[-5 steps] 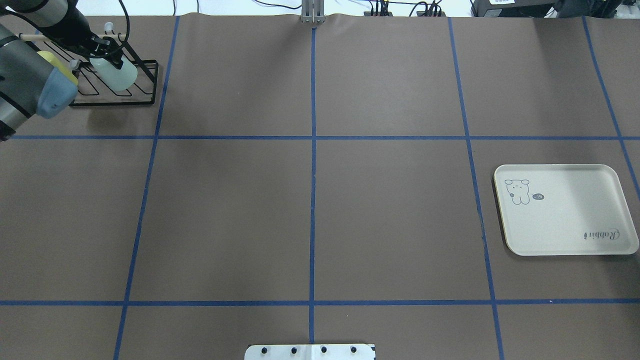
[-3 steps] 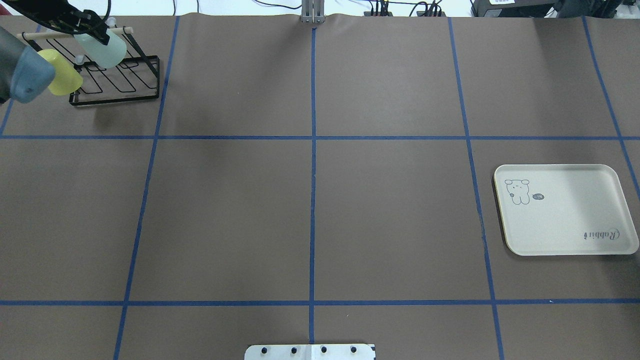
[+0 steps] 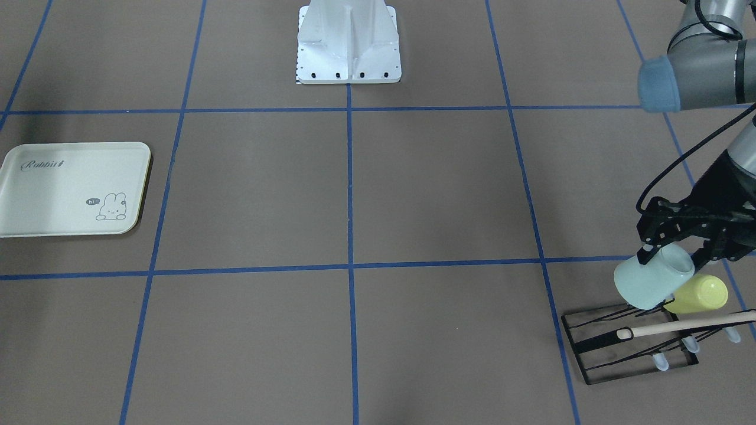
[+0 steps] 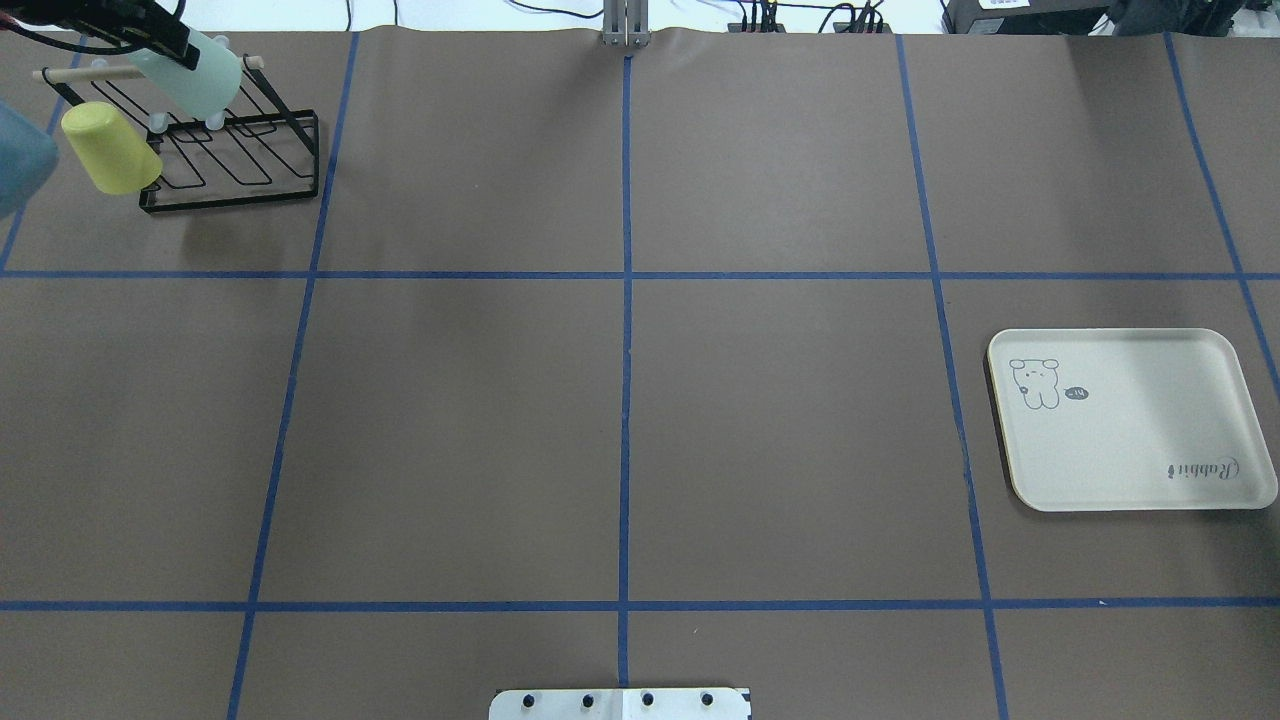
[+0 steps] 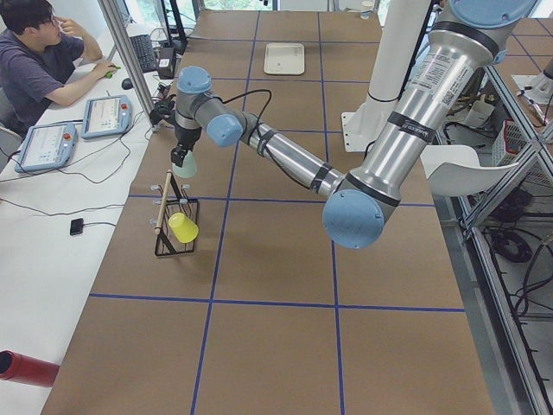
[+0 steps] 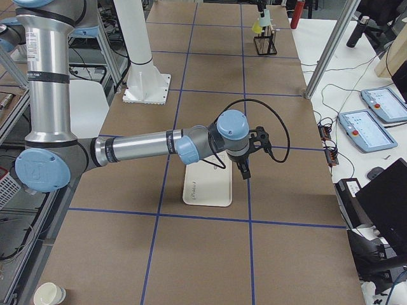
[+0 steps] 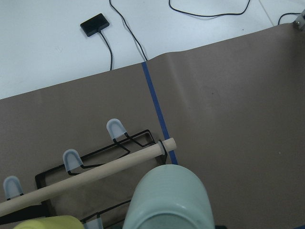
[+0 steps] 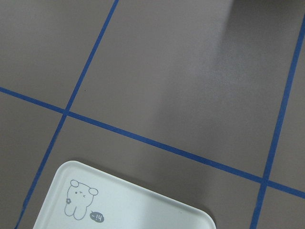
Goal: Left arm grabs green cup and hands to right arm on tray
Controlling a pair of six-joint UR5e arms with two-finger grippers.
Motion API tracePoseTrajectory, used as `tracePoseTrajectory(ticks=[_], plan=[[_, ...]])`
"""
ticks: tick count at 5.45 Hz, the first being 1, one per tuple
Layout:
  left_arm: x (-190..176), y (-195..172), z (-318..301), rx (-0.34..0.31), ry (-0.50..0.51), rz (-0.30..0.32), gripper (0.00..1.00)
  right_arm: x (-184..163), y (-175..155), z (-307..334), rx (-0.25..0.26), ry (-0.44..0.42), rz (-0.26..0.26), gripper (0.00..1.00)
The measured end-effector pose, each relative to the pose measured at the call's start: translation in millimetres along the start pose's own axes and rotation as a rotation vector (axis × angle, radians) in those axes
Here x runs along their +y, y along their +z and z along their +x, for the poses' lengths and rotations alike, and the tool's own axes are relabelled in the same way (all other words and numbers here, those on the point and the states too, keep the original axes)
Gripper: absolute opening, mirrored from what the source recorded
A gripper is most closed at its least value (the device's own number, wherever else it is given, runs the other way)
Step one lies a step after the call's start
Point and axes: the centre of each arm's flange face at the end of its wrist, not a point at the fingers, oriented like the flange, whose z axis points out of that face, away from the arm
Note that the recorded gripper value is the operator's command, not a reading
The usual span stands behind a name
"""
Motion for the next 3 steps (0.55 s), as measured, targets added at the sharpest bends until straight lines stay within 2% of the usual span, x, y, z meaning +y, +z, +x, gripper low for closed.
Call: tracePoseTrajectory(ticks=[2, 3], plan=[[5.7, -7.2, 43.2, 0.078, -0.167, 0.044, 0.05, -32.8, 11.5, -61.0, -0.057, 0.082, 0.042, 0.96], [13.8, -2.2, 76.0, 0.152, -0.253, 0.059, 0.05, -45.8, 17.2, -95.4, -0.110, 0.151, 0.098, 0.97]])
